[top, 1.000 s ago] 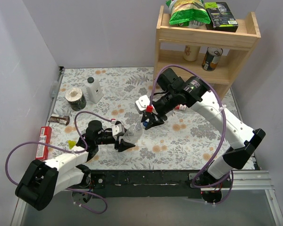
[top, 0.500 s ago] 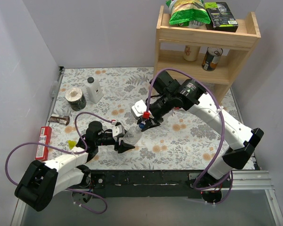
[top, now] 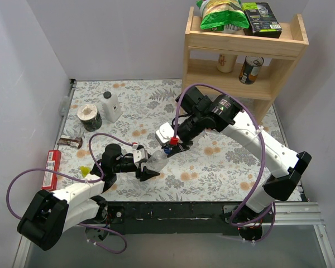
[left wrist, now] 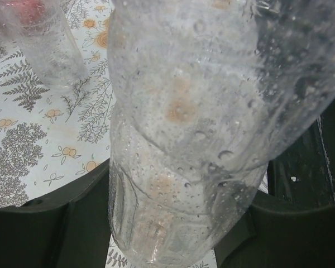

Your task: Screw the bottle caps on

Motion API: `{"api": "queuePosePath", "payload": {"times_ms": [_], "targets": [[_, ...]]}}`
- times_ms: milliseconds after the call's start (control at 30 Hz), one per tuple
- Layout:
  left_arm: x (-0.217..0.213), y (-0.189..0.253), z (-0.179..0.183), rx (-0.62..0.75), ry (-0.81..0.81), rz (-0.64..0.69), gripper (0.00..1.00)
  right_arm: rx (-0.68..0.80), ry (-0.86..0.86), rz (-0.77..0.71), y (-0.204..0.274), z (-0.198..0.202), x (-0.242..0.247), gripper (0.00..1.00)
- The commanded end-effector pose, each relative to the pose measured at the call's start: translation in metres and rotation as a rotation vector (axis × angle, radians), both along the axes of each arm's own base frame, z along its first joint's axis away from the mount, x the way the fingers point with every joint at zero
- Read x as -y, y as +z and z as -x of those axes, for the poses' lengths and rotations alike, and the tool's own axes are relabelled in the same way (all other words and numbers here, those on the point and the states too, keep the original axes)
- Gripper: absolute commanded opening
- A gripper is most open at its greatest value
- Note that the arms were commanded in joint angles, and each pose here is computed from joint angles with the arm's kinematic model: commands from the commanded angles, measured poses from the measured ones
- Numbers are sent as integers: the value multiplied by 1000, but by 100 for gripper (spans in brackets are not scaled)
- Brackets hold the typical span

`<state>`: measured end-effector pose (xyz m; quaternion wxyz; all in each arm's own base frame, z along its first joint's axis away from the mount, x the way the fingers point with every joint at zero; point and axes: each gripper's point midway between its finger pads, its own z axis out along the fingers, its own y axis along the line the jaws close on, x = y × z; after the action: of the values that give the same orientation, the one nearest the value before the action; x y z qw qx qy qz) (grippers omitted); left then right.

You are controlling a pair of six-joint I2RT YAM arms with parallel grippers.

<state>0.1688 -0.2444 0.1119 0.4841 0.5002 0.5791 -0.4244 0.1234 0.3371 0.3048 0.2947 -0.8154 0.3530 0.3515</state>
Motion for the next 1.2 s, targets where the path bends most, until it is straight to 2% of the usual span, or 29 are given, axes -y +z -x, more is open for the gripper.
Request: {"api": "queuePosePath", "payload": {"times_ms": [0,200,400,533,567,667,733,800,833,967,1067,1167], "targets": [[8,36,-11,114,1,80,0,9,15,64,-17,1,8,27],[8,52,-22,117,84,142,0,-3,12,81,-26,4,12,27],[4,60,-34,150,151,166,0,-55,-79,97,-29,-6,2,24],[3,71,-45,182,208,185,0,-196,-334,146,-38,-31,-9,22],[0,73,-53,191,258,188,0,-296,-459,202,-46,-36,-12,20],[-8,77,-71,204,366,186,0,-395,-684,299,-59,-50,-13,19],[-11,78,-78,193,407,185,0,-400,-769,326,-70,-55,-10,18],[-12,75,-79,177,420,179,0,-466,-888,363,-76,-58,-8,8],[-12,74,-78,173,420,176,0,-485,-925,380,-79,-60,-8,1],[-16,63,-77,129,441,155,0,-540,-958,378,-76,-61,-16,1],[-16,57,-75,57,453,161,0,-529,-961,339,-66,-66,-20,1],[-9,57,-63,10,391,181,0,-494,-991,317,-62,-74,-15,1]]}}
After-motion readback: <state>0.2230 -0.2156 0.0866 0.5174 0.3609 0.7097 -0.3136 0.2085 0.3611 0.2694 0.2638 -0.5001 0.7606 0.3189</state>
